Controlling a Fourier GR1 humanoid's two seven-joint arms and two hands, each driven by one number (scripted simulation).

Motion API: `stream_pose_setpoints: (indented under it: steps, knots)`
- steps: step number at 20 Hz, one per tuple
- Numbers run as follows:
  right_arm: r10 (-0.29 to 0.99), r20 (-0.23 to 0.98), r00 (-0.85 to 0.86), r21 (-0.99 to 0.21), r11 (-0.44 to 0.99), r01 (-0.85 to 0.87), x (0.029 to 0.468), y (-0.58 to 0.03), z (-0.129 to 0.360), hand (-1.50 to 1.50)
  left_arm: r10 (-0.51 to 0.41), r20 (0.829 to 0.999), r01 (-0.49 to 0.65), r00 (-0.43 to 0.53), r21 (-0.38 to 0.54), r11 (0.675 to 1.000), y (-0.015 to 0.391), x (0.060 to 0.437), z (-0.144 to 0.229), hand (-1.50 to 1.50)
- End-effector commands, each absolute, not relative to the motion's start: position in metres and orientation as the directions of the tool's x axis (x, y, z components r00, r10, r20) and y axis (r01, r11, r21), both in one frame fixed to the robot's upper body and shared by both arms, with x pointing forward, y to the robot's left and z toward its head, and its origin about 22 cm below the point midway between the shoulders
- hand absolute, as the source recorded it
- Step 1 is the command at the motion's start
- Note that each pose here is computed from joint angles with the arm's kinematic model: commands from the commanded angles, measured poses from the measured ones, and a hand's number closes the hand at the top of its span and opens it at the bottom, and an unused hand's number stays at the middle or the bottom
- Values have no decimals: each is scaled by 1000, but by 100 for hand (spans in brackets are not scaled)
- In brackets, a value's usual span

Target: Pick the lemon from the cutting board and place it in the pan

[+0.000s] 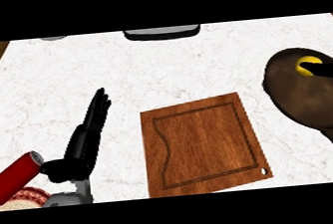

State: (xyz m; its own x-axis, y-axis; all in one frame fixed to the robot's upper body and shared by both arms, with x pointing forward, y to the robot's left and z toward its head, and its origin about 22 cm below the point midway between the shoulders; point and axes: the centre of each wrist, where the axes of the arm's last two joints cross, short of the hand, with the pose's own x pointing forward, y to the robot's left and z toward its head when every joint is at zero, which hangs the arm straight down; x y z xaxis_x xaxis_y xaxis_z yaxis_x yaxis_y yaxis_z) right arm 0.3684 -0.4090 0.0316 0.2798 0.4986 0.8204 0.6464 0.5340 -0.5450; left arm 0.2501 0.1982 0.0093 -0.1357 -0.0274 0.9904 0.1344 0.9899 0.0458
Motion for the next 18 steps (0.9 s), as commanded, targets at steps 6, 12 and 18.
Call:
stream_pose_setpoints:
  steps: [6, 12, 18]
  knots:
    - [299, 951, 74, -268, 685, 677, 322, -445, 8, -150, -38, 991, 117, -130, 53, 992, 206, 257, 11, 0]
    - [271, 963, 4, -230, 810, 539, 288, -453, 14, -150, -34, 993, 95, -112, 45, 994, 191, 231, 5, 0]
    - [299, 954, -33, -243, 831, 501, 226, -459, 4, -150, -33, 993, 93, -110, 43, 995, 213, 247, -1, 0]
